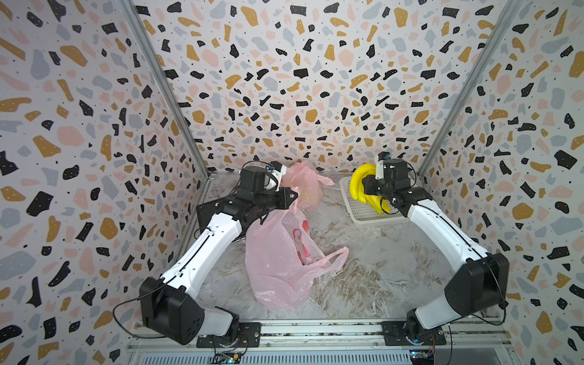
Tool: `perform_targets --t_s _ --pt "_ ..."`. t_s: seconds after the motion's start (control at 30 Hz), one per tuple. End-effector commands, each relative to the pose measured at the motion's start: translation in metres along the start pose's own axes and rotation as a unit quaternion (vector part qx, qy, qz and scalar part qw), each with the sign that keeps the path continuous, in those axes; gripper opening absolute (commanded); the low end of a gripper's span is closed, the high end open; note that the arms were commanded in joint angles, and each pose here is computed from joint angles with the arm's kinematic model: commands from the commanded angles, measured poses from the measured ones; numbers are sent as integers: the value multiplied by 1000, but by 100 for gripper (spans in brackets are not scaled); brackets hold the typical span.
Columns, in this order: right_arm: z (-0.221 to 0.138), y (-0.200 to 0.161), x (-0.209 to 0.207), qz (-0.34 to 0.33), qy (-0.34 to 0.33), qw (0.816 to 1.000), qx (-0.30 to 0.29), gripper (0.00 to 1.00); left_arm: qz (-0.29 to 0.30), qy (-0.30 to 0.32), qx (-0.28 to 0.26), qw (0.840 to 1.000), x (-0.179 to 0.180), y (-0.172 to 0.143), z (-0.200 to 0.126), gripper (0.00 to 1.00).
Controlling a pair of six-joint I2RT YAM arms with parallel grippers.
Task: Place the banana into a plastic bag & tie a knot
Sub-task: Place the banana into the plastic bag.
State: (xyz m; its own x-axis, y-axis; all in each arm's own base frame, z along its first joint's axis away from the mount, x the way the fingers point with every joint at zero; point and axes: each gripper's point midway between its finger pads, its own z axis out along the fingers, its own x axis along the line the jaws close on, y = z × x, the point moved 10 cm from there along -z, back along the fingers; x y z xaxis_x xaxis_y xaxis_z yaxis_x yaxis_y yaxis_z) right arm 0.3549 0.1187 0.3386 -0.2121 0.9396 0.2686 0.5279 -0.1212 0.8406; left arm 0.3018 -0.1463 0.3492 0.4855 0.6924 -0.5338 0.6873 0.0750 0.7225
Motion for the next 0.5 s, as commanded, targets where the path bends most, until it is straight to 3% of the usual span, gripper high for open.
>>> perform_targets --t_s 0.0,0.07,0.2,0.3,0.47 --pt "-22 -3 28 14 173 984 -34 0 -3 -43 -6 999 -2 1 -9 0" --pt "-33 -14 38 32 240 969 -46 0 -7 -58 4 998 -1 0 -9 0" --pt "-46 -36 51 91 385 917 -48 0 -11 -71 16 997 5 -3 -11 0" --pt "-51 -46 68 101 478 872 1 0 -4 -71 23 997 5 -5 -14 0" --pt "-56 -66 95 114 565 813 82 0 0 -66 30 997 8 -5 -16 0"
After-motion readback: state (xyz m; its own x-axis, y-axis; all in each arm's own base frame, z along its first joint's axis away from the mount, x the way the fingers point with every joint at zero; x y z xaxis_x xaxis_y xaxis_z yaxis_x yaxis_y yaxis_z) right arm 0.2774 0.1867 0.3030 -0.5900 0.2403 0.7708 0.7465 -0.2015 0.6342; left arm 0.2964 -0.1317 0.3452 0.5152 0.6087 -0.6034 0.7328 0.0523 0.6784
